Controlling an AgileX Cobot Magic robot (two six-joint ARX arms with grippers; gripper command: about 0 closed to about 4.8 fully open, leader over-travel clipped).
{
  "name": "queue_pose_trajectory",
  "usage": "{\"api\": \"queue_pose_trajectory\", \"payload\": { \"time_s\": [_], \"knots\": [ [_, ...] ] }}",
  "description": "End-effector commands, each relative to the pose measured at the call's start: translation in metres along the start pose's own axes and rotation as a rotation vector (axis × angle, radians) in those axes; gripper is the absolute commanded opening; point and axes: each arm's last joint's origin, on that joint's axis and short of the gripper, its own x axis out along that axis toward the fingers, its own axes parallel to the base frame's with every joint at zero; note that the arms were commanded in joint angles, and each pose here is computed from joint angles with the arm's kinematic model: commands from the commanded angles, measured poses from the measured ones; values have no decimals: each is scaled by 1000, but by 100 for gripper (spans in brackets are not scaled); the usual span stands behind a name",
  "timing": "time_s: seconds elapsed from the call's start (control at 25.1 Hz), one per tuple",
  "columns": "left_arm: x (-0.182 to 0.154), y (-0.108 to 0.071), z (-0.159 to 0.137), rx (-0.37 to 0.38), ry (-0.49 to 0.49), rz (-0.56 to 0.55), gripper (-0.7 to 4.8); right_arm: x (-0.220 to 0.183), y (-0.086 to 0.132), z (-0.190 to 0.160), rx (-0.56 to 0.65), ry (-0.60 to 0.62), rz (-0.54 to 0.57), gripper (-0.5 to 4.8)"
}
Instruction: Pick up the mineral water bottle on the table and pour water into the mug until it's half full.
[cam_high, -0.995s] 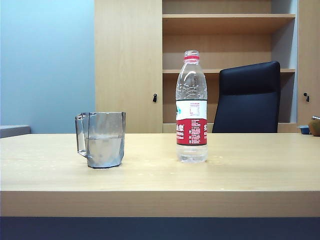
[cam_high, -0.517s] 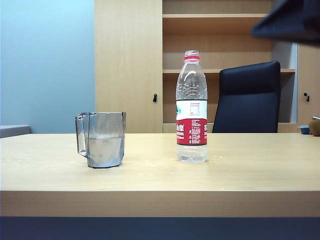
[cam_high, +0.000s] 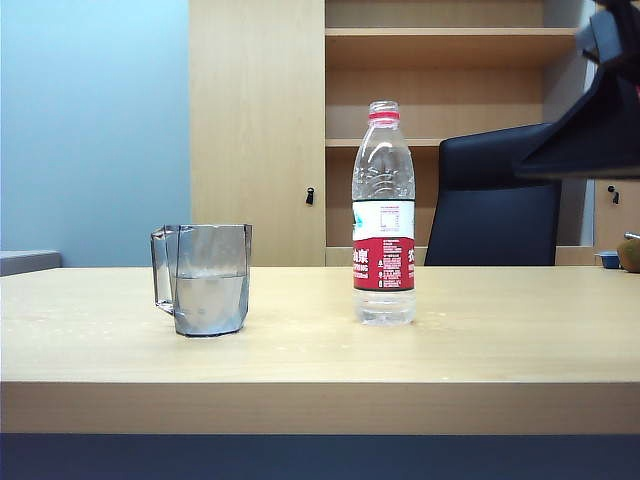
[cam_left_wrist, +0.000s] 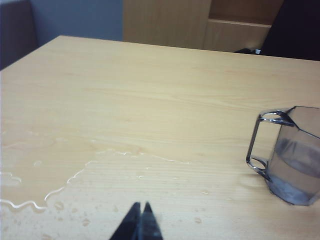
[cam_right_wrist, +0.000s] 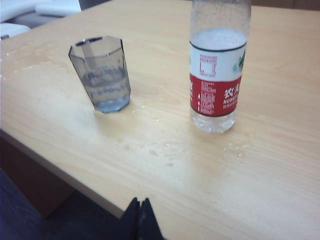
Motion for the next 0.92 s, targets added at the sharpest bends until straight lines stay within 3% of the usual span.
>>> {"api": "queue_pose_trajectory", "payload": {
  "time_s": [0.04,0.36,0.92],
  "knots": [
    [0,-1,4,64,-40,-32,-2,0,0,1,7,-7,3,-5],
    [0,-1,-1,61,20,-29,-2,0,0,1,7,-7,3,-5],
    [0,-1,-2,60,27,-27,-2,0,0,1,7,-7,4,-5]
  ]
}}
